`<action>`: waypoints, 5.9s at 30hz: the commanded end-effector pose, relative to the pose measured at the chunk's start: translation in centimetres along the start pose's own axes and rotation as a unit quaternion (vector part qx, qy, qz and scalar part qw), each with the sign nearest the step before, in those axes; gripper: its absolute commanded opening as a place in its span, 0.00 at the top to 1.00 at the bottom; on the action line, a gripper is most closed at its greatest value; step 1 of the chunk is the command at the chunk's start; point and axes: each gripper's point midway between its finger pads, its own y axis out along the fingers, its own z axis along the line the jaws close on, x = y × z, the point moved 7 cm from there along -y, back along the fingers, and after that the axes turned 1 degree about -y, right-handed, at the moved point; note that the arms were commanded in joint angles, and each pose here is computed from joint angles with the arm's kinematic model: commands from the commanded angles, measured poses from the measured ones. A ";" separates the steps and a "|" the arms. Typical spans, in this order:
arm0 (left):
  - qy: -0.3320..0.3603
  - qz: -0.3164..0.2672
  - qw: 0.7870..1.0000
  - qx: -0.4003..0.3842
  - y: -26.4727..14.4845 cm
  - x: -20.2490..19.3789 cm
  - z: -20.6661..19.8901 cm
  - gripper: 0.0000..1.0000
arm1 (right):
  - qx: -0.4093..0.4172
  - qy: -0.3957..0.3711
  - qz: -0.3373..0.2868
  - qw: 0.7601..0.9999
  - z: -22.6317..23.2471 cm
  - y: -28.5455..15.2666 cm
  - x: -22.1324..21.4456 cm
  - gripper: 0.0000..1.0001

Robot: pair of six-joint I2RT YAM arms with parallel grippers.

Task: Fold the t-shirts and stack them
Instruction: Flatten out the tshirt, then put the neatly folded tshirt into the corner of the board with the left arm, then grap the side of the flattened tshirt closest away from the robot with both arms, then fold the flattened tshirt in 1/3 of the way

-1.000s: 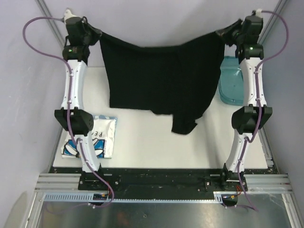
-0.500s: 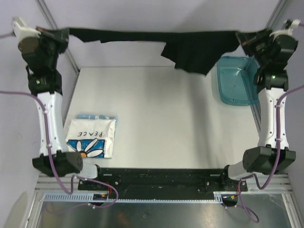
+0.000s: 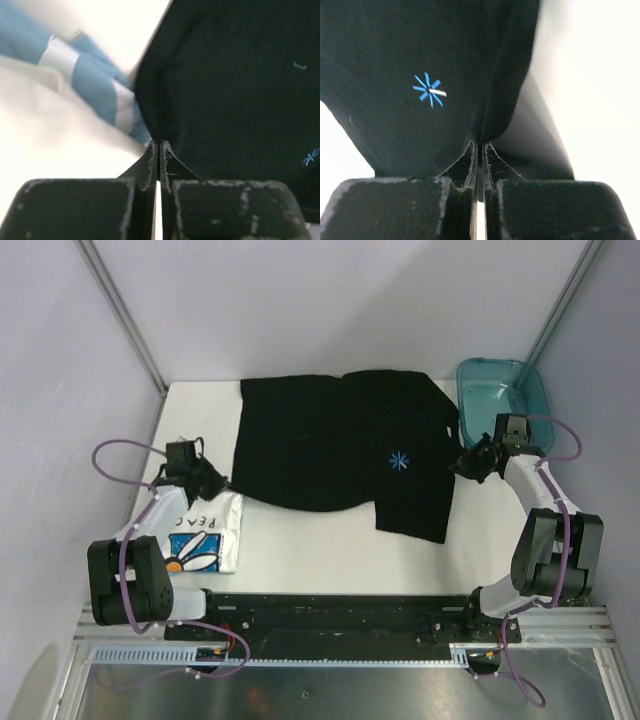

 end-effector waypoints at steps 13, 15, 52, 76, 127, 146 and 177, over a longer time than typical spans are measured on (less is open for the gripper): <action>0.062 -0.011 0.994 0.094 -0.8 -2.4 4.8 1.00 | -0.159 -0.030 0.016 0.987 -9.3 -0.3 -4.7 1.00; 0.066 0.001 0.995 0.077 -0.8 -2.6 4.3 1.00 | -0.163 -0.029 0.017 0.986 -9.9 -0.6 -5.1 1.00; 0.089 0.098 0.990 0.040 2.2 -6.6 -0.8 1.00 | -0.136 -0.036 0.011 0.990 -8.7 -0.4 -3.4 1.00; 0.047 0.074 0.971 0.223 3.4 -5.5 8.7 1.00 | -0.141 -0.063 0.028 0.988 -7.9 -0.8 -5.1 1.00; 0.086 0.070 0.991 0.079 -0.1 -4.0 2.2 1.00 | -0.263 0.028 0.047 0.963 -11.7 -3.1 -12.5 0.55; 0.094 0.066 0.990 0.079 -0.4 -4.0 2.4 1.00 | -0.251 0.012 0.027 0.967 -12.0 -2.2 -12.3 0.99; 0.094 0.016 0.989 0.117 -4.2 -5.0 4.8 1.00 | -0.040 -0.027 -0.046 0.998 -3.2 -16.5 -10.3 1.00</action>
